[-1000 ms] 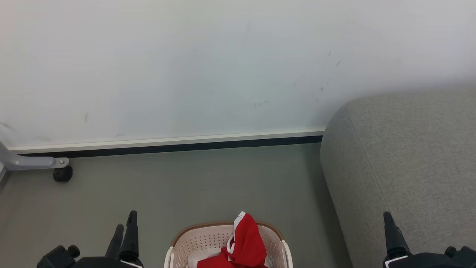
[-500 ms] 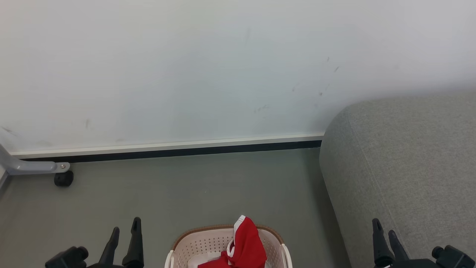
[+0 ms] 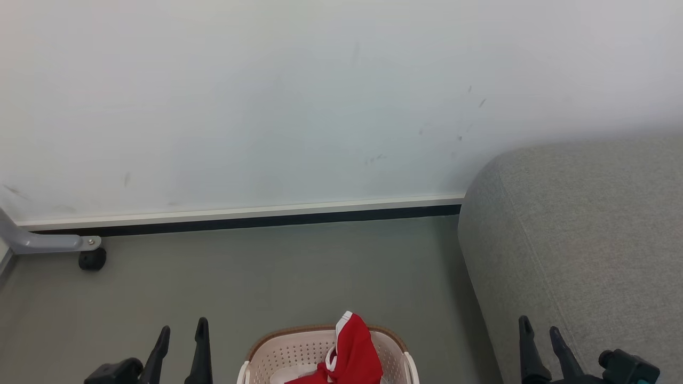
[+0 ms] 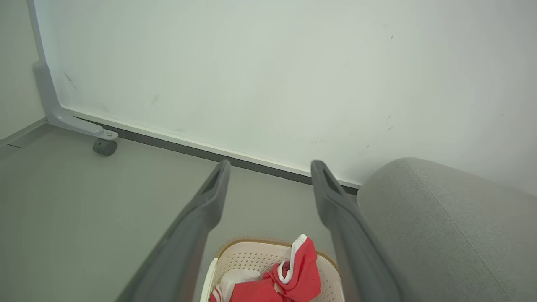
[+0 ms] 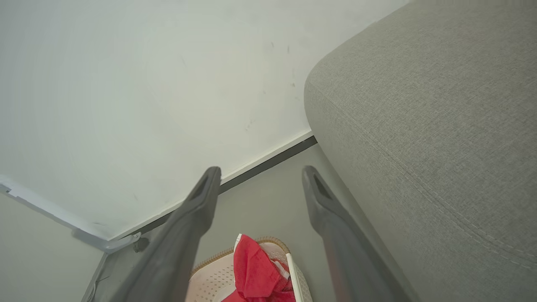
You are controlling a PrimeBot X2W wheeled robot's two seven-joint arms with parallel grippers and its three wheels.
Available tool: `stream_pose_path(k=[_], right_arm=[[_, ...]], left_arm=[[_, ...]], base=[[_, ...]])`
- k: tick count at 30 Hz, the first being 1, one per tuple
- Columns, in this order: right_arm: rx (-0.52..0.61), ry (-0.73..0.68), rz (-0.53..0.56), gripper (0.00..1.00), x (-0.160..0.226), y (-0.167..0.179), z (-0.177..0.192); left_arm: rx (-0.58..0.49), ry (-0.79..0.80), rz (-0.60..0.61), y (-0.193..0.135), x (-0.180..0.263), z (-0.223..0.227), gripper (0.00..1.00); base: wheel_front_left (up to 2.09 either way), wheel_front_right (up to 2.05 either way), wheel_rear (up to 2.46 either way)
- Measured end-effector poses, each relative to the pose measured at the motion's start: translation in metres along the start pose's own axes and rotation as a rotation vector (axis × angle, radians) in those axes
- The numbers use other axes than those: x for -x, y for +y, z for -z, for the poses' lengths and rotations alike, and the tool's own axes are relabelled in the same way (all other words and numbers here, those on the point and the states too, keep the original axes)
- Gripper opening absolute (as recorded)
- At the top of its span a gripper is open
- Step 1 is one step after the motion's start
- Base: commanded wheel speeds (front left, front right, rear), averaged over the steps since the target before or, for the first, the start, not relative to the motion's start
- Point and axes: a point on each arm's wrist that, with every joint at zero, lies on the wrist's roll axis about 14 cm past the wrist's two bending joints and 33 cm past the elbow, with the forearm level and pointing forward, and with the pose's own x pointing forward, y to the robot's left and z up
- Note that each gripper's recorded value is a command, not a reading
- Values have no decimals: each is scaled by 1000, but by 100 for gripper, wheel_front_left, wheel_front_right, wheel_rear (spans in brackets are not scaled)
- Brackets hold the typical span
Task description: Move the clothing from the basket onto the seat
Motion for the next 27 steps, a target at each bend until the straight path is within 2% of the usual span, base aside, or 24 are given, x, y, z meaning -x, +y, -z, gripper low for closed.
stream_pose_path(k=[27], right_arm=[[378,-85,-98,100,12,24,0]], left_arm=[[-330,-72,38,-8,12,2,100]], base=[[0,0,0]])
